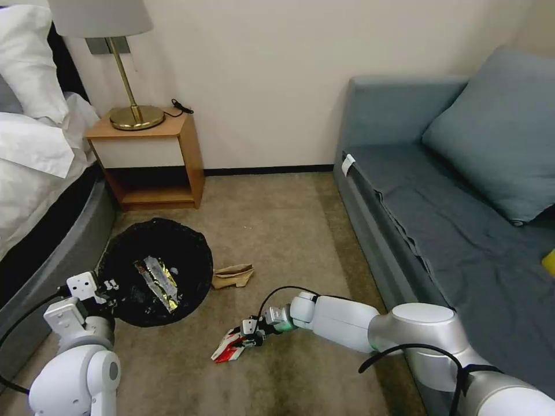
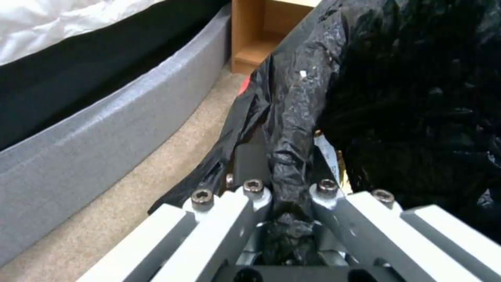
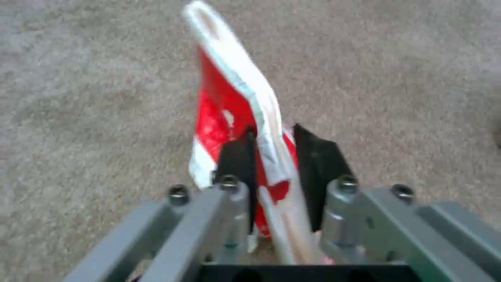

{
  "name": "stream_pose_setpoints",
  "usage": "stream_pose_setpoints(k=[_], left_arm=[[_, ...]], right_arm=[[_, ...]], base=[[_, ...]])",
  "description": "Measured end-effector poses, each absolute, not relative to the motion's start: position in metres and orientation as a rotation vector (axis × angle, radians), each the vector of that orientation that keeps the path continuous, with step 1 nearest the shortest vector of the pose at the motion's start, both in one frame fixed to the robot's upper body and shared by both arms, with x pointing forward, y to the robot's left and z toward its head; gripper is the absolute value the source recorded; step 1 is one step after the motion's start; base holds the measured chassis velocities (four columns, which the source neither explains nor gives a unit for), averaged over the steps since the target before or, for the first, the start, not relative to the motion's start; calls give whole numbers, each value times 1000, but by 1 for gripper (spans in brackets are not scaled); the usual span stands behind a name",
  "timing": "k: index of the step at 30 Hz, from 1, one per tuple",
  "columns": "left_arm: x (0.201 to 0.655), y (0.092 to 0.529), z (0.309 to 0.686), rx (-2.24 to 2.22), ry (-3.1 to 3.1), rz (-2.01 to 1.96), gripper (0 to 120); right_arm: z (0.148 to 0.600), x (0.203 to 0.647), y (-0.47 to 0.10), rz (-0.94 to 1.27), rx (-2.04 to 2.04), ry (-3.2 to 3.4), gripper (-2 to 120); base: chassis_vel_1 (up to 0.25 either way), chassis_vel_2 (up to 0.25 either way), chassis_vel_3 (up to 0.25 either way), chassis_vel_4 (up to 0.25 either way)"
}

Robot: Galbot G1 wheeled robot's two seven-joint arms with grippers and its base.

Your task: Pick up the trash bin, then pick up the garbage on the floor and place it into the trash bin.

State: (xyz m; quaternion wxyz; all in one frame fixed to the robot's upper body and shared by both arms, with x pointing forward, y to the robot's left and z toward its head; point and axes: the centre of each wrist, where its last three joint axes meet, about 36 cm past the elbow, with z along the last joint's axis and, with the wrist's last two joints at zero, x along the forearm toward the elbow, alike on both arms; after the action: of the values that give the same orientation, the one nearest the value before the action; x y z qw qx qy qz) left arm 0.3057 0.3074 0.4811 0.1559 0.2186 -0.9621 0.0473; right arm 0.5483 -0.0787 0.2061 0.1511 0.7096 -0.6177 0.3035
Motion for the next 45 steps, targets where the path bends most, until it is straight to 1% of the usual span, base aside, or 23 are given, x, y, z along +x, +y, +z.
stream_pose_setpoints(k=[1,3,5,16,20,23,27,30,31,34,35,36,38,40,41,43,45], left_arm=[[306,307,481,626,-2755,136,3],[305,307,481,627,-2754,135,3],[305,307,481,628,-2753,135,3],[305,307,481,628,-2753,137,3],[305,307,481,628,-2753,138,3],[306,308,480,630,-2752,139,3],[308,309,479,629,-2750,141,3],[308,310,479,630,-2748,140,3],[308,310,479,630,-2748,140,3],[309,310,478,630,-2744,140,3],[309,310,478,628,-2744,142,3],[309,310,478,628,-2744,142,3],[309,311,478,627,-2743,141,3],[309,311,478,628,-2741,141,3],[309,311,478,628,-2741,141,3],[310,310,477,625,-2741,143,3],[310,310,477,622,-2741,145,3]], right_arm=[[206,548,-79,871,2037,-1774,16],[207,549,-80,870,2038,-1776,4],[208,549,-81,868,2039,-1777,0],[210,541,-83,818,2052,-1799,0],[221,540,-85,775,2047,-1833,0],[242,542,-92,712,2038,-1899,0],[261,553,-110,693,2011,-1974,0],[276,564,-157,703,1924,-2044,0],[276,564,-157,703,1924,-2044,0],[294,575,-218,729,1798,-2130,0],[300,579,-229,734,1768,-2162,0],[300,579,-229,734,1768,-2162,0],[324,588,-239,699,1718,-2283,0],[346,591,-231,627,1706,-2370,0],[346,591,-231,627,1706,-2370,0],[387,593,-207,476,1745,-2501,0],[409,592,-193,420,1786,-2552,0]], base=[[0,0,0,0],[0,0,0,0],[0,0,0,0],[0,0,0,0],[0,0,0,0],[0,0,0,0],[0,0,0,0],[0,0,0,0],[0,0,0,0],[0,0,0,0],[0,0,0,0],[0,0,0,0],[0,0,0,0],[0,0,0,0],[0,0,0,0],[0,0,0,0],[0,0,0,0]])
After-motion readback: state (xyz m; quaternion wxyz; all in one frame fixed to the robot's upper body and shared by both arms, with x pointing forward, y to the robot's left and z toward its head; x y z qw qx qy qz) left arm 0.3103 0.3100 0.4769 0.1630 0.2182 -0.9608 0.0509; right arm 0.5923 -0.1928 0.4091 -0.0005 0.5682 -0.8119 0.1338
